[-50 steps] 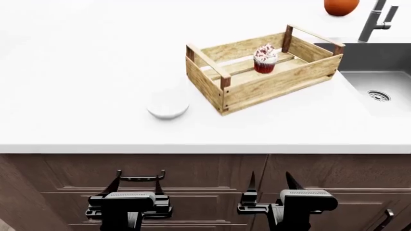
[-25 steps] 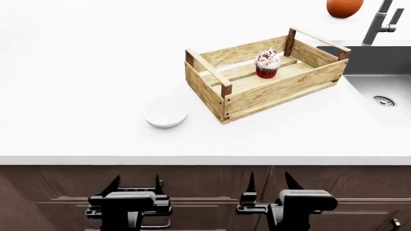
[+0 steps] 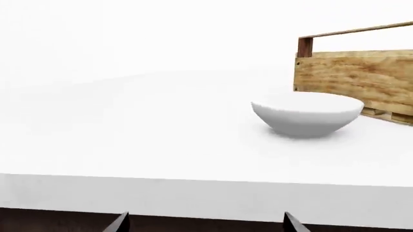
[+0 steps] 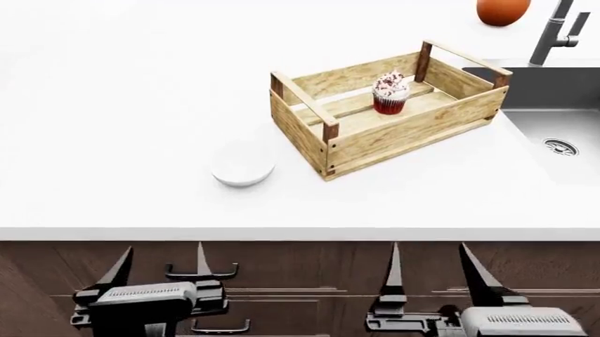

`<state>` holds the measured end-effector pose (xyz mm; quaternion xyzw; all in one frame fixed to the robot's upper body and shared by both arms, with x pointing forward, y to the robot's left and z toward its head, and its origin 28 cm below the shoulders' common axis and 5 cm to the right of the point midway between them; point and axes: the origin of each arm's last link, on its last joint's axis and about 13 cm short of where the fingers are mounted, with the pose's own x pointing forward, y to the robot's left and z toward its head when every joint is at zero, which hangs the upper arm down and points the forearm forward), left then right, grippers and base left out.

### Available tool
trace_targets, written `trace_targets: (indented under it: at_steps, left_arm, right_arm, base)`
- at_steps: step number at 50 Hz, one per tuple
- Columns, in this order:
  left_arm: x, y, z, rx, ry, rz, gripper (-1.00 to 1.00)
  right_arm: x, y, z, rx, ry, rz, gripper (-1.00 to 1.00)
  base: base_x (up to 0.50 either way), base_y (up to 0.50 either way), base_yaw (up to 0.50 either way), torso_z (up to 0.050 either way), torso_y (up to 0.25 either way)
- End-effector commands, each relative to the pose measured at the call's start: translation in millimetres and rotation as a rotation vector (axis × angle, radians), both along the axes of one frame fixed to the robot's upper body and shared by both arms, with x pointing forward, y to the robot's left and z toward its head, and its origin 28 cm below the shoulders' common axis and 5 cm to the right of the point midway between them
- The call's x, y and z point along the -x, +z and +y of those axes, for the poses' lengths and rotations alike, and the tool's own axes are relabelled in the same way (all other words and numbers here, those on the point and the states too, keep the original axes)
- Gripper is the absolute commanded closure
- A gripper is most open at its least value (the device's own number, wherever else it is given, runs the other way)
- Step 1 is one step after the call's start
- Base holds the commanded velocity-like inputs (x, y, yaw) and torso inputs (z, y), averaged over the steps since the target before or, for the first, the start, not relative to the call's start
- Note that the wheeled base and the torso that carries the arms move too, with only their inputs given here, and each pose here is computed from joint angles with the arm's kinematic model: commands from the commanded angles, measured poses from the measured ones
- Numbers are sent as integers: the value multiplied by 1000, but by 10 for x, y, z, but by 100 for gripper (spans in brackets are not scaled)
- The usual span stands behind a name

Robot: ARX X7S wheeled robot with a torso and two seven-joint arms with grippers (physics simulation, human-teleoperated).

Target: Move the fresh-baked cupcake off the tray onto the counter, and place the bowl used for mixing into the sink.

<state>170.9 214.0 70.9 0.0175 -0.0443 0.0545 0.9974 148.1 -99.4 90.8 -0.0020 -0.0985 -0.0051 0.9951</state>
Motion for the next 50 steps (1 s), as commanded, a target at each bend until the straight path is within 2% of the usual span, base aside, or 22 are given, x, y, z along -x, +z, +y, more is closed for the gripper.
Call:
trace_targets:
  at_steps: [1, 4, 12, 16, 19, 22, 25, 27, 33, 49, 50]
  left_arm:
    - [138, 306, 24, -36, 12, -78, -100]
    - [98, 455, 53, -53, -5, -123, -100]
    - [-88, 988, 112, 7, -69, -225, -100]
    - [-316, 1252, 116, 38, -107, -267, -100]
    - [-488, 1409, 127, 46, -124, -294, -100]
    - [-602, 1531, 125, 58, -138, -318, -100]
    - [-873, 1700, 82, 35, -154, -371, -100]
    - [-1020, 1781, 47, 15, -188, -373, -100]
    - [-1419, 1927, -6, 23, -193, -381, -100]
    - [-1422, 1926, -6, 23, -193, -381, -100]
    - [-1456, 1940, -17, 49, -193, -403, -100]
  right_arm:
    - [175, 461, -22, 54, 17, -185, -100]
    - [142, 596, -36, 91, 19, -238, -100]
    - [-28, 955, -73, 140, 54, -327, -100]
    - [-188, 1263, -73, 175, 69, -394, -100]
    - [-341, 1377, -71, 152, 90, -394, -100]
    - [-444, 1450, -75, 156, 98, -404, -100]
    - [-646, 1547, -90, 137, 106, -410, -100]
    - [-774, 1596, -87, 148, 108, -411, -100]
    - [-1026, 1662, -35, 165, 127, -399, -100]
    - [-1028, 1662, -34, 165, 127, -399, -100]
    - [-1067, 1696, -55, 136, 109, -390, -100]
  base:
    - [0, 0, 0, 0, 0]
    - [0, 0, 0, 0, 0]
    - [0, 0, 0, 0, 0]
    - [0, 0, 0, 0, 0]
    - [0, 0, 0, 0, 0]
    - [0, 0, 0, 0, 0]
    - [0, 0, 0, 0, 0]
    - [0, 0, 0, 0, 0]
    - [0, 0, 0, 0, 0]
    - [0, 0, 0, 0, 0]
    - [0, 0, 0, 0, 0]
